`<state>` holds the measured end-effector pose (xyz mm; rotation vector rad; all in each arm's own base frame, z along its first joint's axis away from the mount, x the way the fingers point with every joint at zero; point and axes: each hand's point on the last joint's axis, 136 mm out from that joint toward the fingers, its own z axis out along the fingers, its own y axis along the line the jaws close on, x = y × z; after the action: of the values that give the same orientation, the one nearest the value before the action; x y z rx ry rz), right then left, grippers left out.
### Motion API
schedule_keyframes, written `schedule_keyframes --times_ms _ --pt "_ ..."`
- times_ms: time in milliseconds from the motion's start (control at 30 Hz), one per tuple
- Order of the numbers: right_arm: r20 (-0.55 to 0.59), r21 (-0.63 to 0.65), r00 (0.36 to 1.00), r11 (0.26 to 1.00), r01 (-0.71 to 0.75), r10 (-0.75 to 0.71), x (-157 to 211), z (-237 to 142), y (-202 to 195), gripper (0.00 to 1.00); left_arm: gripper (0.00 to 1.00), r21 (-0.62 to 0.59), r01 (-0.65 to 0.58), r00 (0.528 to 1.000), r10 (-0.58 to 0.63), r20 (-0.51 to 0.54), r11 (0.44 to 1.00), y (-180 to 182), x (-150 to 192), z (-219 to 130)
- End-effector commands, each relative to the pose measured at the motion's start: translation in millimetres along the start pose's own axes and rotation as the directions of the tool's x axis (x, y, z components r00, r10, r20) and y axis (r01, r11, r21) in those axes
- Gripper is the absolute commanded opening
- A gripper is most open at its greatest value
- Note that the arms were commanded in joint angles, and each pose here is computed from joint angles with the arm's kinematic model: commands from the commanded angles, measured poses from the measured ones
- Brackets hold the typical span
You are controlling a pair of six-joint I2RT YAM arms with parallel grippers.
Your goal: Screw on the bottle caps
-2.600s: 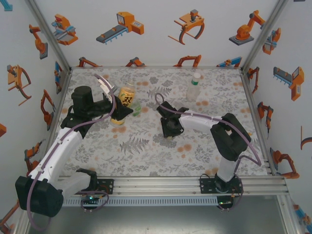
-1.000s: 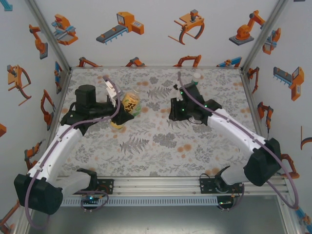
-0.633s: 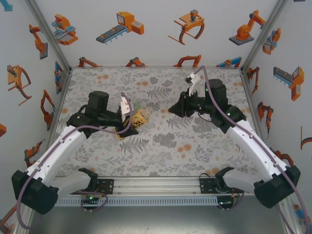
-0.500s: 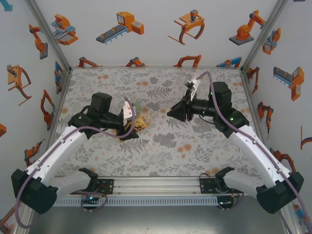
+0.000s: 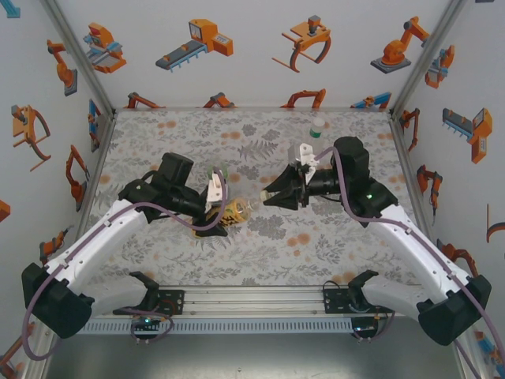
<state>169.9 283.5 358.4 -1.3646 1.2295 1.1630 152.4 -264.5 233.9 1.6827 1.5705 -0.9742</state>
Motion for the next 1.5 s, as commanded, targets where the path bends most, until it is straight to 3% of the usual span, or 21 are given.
schedule_keyframes --times_ms 0,467,1467 --pt "-0.007 -0.045 0.997 0.996 0.077 -0.078 6.9 4.5 7.5 0.0 0.0 0.046 -0.039 0.998 0.037 0.045 0.998 -8.6 -16.0 -3.8" --pt "-0.07 -0.067 0.993 0.994 0.089 -0.094 21.3 20.0 9.5 0.0 0.0 0.064 -0.029 0.998 0.026 0.05 0.998 -10.0 -17.6 -1.7" --pt "-0.093 -0.046 0.989 0.993 0.108 -0.112 0.9 14.5 11.0 0.0 0.0 0.078 0.0 1.0 0.001 -0.013 0.997 -10.9 -8.0 4.7"
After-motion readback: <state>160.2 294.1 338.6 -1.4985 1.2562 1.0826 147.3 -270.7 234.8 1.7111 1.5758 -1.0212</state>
